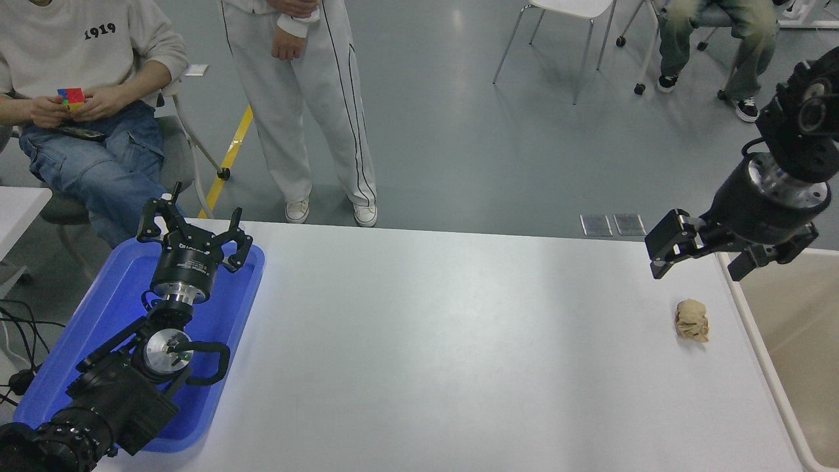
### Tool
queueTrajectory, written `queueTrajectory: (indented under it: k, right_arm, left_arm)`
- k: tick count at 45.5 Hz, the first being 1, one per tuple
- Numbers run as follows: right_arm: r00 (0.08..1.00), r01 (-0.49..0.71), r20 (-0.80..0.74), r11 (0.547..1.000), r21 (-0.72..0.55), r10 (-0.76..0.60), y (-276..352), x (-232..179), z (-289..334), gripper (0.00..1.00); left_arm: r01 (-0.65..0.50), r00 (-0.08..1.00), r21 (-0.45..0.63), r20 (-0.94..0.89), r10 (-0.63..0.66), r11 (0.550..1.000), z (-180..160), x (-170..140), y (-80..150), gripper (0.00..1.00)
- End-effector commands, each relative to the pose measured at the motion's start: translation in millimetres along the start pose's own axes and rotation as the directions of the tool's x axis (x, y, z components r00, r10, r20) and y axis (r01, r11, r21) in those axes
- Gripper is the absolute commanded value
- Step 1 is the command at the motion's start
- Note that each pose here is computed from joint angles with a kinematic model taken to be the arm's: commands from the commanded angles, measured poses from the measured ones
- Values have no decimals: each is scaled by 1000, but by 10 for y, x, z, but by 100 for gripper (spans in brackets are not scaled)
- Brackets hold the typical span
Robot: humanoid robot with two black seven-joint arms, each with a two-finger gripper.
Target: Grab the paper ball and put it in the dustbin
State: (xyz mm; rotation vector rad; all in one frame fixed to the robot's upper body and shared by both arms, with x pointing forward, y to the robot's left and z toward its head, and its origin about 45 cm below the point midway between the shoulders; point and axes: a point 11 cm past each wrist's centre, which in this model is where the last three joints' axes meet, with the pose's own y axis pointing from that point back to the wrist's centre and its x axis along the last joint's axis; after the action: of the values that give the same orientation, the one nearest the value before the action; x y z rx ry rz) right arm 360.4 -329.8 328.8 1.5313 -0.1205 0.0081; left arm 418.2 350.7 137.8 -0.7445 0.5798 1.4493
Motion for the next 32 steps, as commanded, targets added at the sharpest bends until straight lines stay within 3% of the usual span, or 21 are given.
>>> queueTrajectory:
  k: [1,12,32]
  right_arm:
    - [997,-49,58,998,-39,51,-383,80,280,100]
    - [969,-219,98,972,-89,228,-848,281,550,100]
    - [950,-260,136,955,-143,279,-1843,308,756,100]
  left_arm:
    - [0,1000,0,0,0,1000,0,-2,-1,100]
    - [-1,1000,-2,0,1,1000,3,3,1,100]
    - [-1,1000,-2,0,1,1000,3,3,1,100]
